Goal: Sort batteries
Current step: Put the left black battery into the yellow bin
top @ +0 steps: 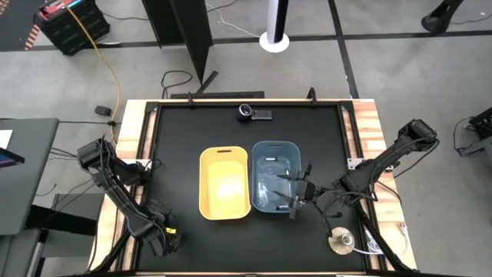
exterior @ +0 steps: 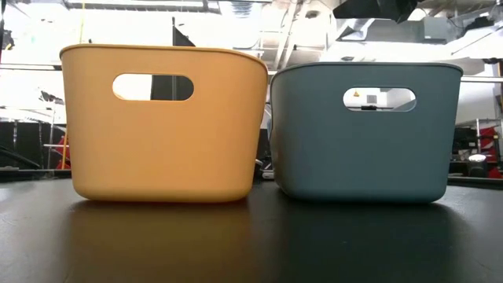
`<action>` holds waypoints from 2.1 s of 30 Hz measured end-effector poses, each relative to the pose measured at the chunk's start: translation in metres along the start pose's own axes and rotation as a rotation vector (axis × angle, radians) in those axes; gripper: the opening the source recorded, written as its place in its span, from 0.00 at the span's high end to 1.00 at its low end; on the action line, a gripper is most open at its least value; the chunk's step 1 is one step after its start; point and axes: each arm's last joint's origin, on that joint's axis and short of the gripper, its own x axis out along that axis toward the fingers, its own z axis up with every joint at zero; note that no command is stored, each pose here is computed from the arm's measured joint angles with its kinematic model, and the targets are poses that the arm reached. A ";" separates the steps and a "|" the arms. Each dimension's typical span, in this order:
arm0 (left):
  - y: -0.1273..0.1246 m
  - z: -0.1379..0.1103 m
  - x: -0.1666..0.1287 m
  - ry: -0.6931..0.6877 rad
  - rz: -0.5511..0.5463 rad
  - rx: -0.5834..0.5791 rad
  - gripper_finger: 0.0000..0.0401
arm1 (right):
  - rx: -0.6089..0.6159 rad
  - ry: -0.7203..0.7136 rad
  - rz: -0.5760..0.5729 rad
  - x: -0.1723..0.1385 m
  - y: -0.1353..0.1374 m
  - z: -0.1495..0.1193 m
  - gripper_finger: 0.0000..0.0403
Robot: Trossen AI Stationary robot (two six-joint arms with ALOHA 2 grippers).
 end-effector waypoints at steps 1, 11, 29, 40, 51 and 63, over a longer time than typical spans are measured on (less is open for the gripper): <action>0.000 0.000 0.000 -0.001 -0.001 0.001 0.63 | 0.001 0.000 0.000 0.000 0.000 0.000 0.34; 0.000 0.001 0.001 -0.032 -0.017 0.026 0.84 | 0.004 0.000 0.000 0.000 0.000 0.000 0.34; 0.002 0.003 0.000 -0.054 0.010 0.087 0.90 | 0.007 0.000 -0.001 0.000 0.000 0.000 0.34; 0.002 0.003 -0.021 -0.125 0.050 0.130 0.90 | 0.007 0.000 -0.001 0.000 0.000 0.000 0.34; -0.008 0.018 -0.089 -0.481 -0.135 0.229 0.91 | 0.006 0.000 -0.001 0.000 0.000 0.000 0.34; -0.063 0.091 -0.130 -0.938 -0.258 0.365 0.91 | 0.006 0.000 -0.001 0.000 0.000 0.000 0.34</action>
